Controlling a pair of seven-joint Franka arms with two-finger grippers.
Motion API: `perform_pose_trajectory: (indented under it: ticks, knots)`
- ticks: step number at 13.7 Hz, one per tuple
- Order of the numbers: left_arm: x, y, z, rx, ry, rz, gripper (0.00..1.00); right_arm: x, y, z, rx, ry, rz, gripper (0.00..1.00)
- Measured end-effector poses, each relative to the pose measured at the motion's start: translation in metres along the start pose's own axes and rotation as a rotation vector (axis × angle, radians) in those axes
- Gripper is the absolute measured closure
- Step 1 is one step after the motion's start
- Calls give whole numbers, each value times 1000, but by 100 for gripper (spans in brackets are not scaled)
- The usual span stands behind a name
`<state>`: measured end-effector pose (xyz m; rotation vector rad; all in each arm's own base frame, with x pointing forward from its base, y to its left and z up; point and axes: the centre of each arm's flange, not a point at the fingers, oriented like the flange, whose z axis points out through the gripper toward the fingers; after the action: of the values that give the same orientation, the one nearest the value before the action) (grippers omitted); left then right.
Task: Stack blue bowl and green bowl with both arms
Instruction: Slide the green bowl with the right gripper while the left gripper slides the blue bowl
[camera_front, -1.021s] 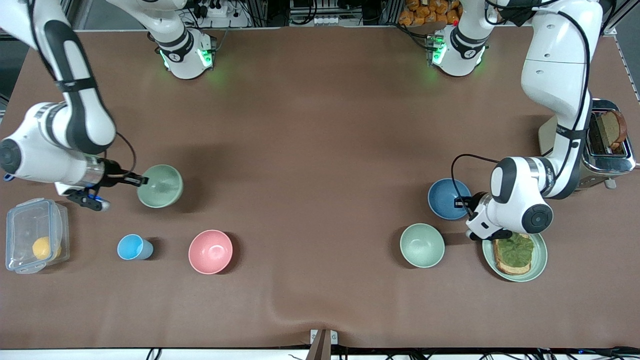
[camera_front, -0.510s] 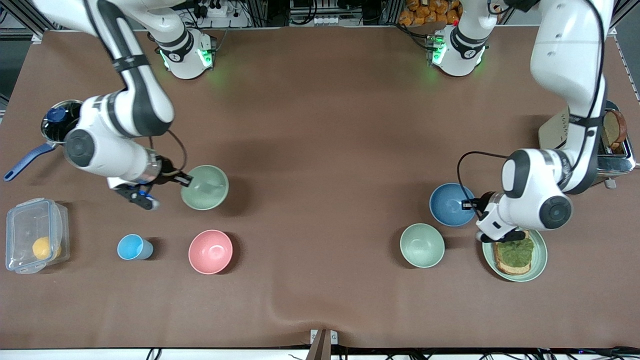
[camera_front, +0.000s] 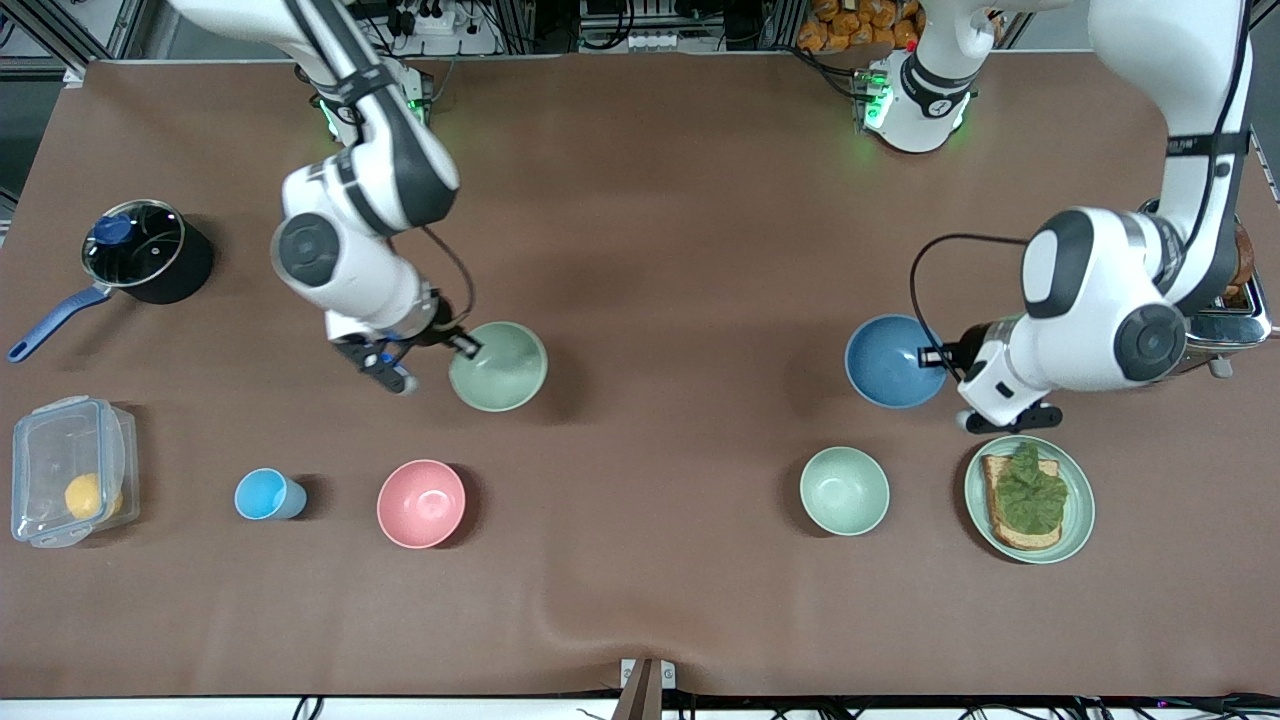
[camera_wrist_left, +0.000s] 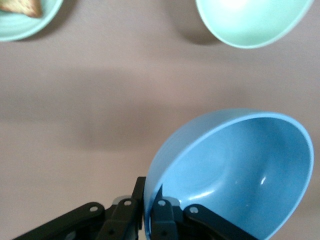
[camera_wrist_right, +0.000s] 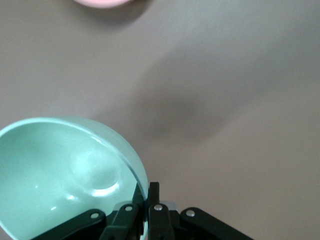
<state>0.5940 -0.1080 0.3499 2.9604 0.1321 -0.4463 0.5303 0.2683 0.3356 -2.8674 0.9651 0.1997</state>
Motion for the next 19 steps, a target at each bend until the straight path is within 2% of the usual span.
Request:
perform_pose_trajectory:
  ticks: [3,8,13,19]
  knots:
    - [-19,13,-9,-47,4,8,92,-50,-29,15,30,21,60,96]
    - [-57,5,-3,-79,34,-15,92,-101,-53,45,46,31,81,96]
    - [-58,-7,2,-90,33,-41,92,-153,-70,109,57,45,108,96]
    - [-54,-9,9,-98,28,-52,92,-180,-72,155,48,53,116,96]
